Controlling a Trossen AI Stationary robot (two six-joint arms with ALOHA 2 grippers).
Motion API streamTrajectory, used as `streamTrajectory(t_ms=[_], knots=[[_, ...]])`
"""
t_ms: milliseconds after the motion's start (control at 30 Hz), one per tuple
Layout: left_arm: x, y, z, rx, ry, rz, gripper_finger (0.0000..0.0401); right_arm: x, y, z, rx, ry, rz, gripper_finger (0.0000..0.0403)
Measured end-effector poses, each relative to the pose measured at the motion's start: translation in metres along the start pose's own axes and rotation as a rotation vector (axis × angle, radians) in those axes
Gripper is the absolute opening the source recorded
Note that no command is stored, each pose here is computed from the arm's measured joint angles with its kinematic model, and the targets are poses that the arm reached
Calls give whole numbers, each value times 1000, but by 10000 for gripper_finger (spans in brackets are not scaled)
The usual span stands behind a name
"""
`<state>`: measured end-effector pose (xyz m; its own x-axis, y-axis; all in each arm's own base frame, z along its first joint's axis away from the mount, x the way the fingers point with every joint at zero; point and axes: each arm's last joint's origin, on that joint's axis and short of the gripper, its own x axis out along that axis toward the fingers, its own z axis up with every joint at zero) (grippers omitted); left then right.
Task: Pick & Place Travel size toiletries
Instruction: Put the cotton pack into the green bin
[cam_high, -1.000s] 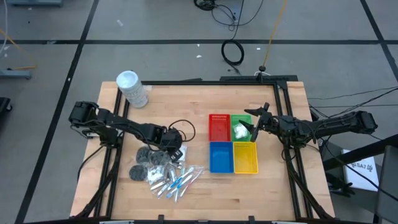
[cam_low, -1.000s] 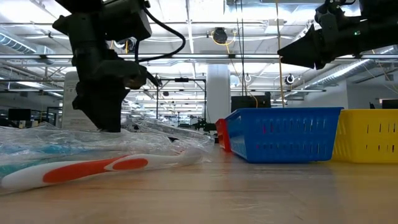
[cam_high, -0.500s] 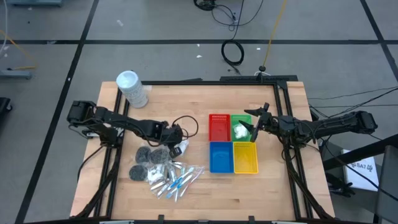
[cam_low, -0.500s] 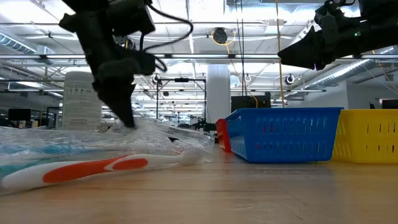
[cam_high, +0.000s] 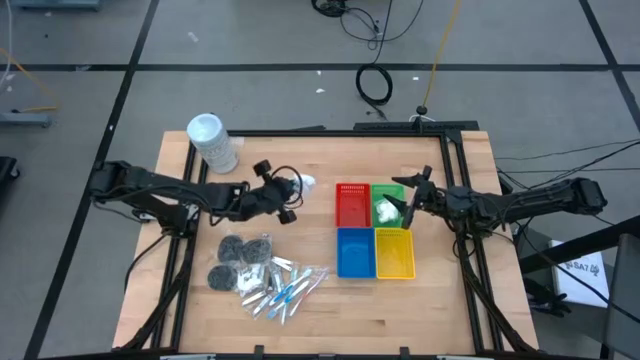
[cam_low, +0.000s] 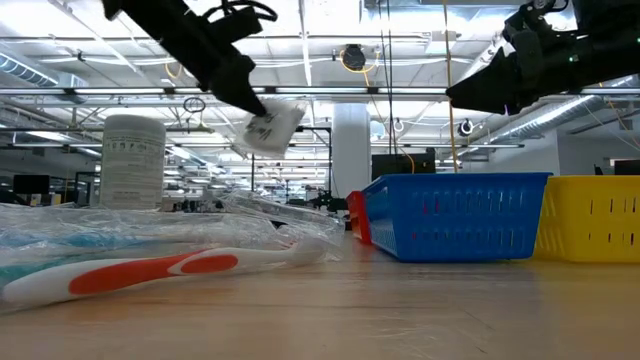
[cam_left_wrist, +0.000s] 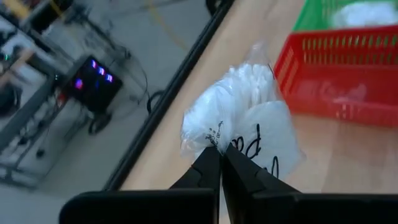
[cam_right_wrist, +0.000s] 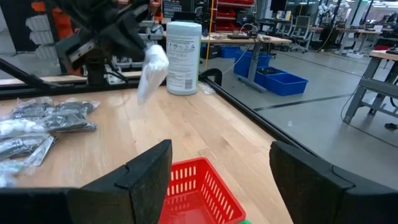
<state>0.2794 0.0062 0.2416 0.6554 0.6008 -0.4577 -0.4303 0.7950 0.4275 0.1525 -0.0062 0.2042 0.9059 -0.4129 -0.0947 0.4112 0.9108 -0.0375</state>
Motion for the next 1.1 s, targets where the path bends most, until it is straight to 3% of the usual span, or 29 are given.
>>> streamTrajectory(t_ms=[200,300,700,900,1100], knots=[[17,5,0,7,-331,-184,1,5,1,-2,-1,11,-8,256],[17,12,4,-13,-447,-173,1,11,1,-2,40,-10,-20,256],[29,11,10,12,-495,-138,1,49,11,-14,26,-103,-27,256],[43,1,10,2,-546,-132,0,66,16,-14,78,-165,96,261],[58,-7,23,18,-565,-173,0,85,25,-9,97,-164,125,297]])
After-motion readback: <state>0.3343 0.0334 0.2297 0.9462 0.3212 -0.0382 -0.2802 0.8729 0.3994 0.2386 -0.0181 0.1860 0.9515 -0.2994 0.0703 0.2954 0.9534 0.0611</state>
